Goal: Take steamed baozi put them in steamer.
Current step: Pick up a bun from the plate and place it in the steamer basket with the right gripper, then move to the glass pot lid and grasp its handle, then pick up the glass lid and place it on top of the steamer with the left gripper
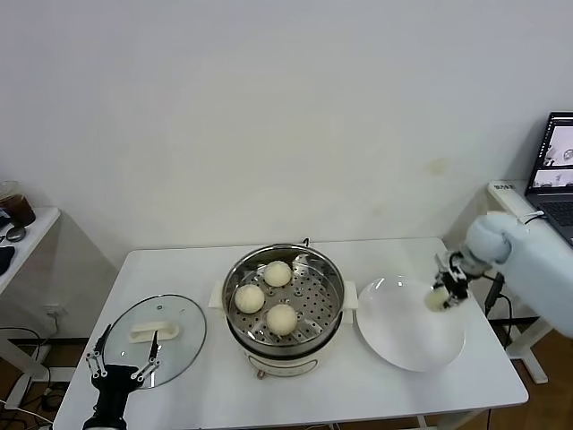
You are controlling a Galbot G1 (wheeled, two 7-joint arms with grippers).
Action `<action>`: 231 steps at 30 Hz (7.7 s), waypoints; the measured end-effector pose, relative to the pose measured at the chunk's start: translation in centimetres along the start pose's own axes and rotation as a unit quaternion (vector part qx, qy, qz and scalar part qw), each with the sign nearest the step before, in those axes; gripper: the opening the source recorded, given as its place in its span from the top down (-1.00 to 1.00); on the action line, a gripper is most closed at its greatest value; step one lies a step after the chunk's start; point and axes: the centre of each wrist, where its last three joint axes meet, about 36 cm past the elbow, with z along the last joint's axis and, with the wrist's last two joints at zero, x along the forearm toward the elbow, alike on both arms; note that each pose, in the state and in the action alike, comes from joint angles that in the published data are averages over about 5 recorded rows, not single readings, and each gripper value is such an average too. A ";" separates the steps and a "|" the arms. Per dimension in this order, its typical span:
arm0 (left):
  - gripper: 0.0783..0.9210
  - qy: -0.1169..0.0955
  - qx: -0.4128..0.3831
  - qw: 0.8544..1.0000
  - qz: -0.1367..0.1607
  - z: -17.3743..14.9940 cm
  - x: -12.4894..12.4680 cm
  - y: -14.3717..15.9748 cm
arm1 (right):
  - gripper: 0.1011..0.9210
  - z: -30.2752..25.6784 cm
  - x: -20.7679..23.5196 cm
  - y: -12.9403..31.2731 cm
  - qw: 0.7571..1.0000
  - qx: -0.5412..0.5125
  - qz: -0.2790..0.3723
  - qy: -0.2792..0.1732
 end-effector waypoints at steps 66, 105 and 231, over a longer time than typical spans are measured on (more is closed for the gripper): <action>-0.77 -0.003 0.011 1.000 -0.013 -0.2 -0.4 0.1 | -0.76 -22.0 1.8 0.1 0.963 -0.015 0.140 -0.228; -0.77 0.000 -0.295 0.956 0.007 3.0 0.1 2.0 | -0.76 -7.9 -18.8 34.5 0.570 -0.462 0.553 -0.393; 0.77 -0.051 -0.476 0.872 0.099 -17.9 -13.3 -11.7 | -0.76 -13.2 -23.0 41.6 0.657 -0.483 0.491 -0.305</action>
